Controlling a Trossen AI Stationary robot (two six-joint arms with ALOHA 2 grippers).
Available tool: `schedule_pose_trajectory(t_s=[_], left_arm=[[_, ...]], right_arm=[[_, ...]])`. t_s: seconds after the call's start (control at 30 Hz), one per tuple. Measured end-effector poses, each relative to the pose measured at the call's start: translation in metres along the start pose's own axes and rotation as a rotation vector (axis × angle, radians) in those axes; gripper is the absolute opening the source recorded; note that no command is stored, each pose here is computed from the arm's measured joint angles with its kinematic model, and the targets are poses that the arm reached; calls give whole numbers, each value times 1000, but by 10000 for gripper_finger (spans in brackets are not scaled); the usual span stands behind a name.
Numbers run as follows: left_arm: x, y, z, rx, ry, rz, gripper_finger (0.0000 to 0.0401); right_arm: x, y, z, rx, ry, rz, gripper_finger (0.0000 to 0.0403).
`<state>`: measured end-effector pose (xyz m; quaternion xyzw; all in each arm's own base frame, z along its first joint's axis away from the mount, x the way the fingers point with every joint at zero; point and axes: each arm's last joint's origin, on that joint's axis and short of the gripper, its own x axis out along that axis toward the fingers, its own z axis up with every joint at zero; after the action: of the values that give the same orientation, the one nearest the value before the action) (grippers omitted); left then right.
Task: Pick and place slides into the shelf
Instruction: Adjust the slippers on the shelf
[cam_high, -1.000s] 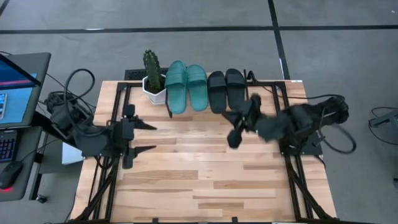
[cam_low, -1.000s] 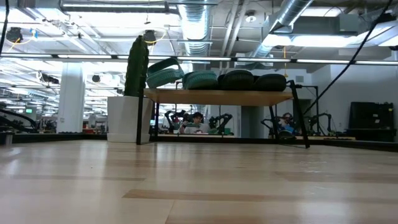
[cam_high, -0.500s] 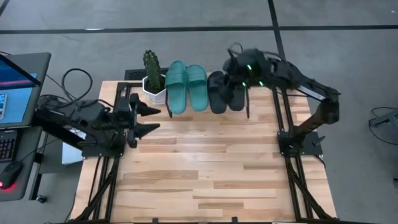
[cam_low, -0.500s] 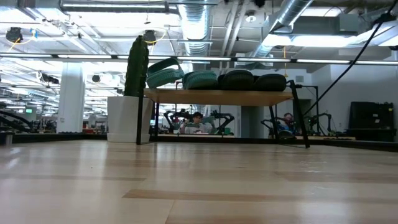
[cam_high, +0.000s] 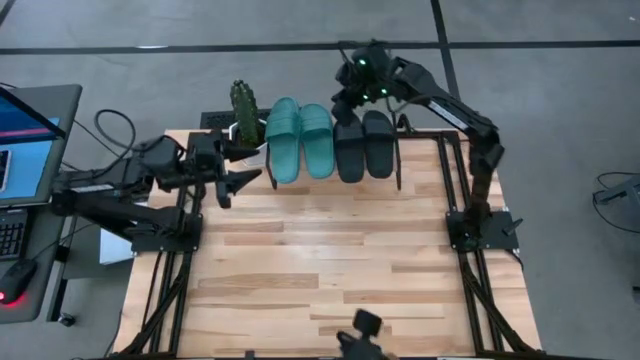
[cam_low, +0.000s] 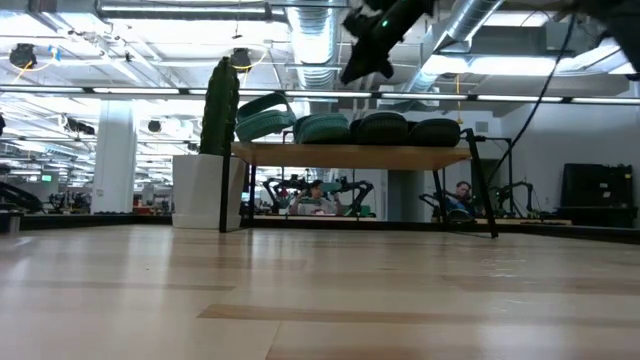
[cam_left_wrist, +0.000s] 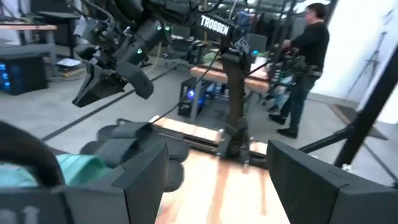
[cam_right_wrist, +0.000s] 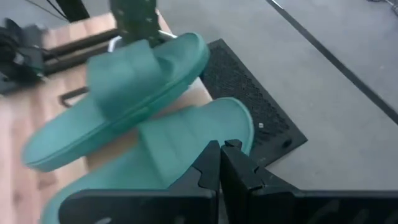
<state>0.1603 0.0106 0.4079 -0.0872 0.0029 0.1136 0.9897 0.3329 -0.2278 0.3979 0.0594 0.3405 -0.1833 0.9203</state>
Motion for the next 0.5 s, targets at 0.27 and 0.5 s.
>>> schedule_pose_trajectory(t_s=[0.27, 0.5], left_arm=[[2, 18, 0, 0, 24, 61, 256], [9, 22, -4, -39, 50, 97, 256]], right_arm=[[48, -37, 5, -56, 65, 41, 0], [73, -59, -17, -81, 145, 198, 0]])
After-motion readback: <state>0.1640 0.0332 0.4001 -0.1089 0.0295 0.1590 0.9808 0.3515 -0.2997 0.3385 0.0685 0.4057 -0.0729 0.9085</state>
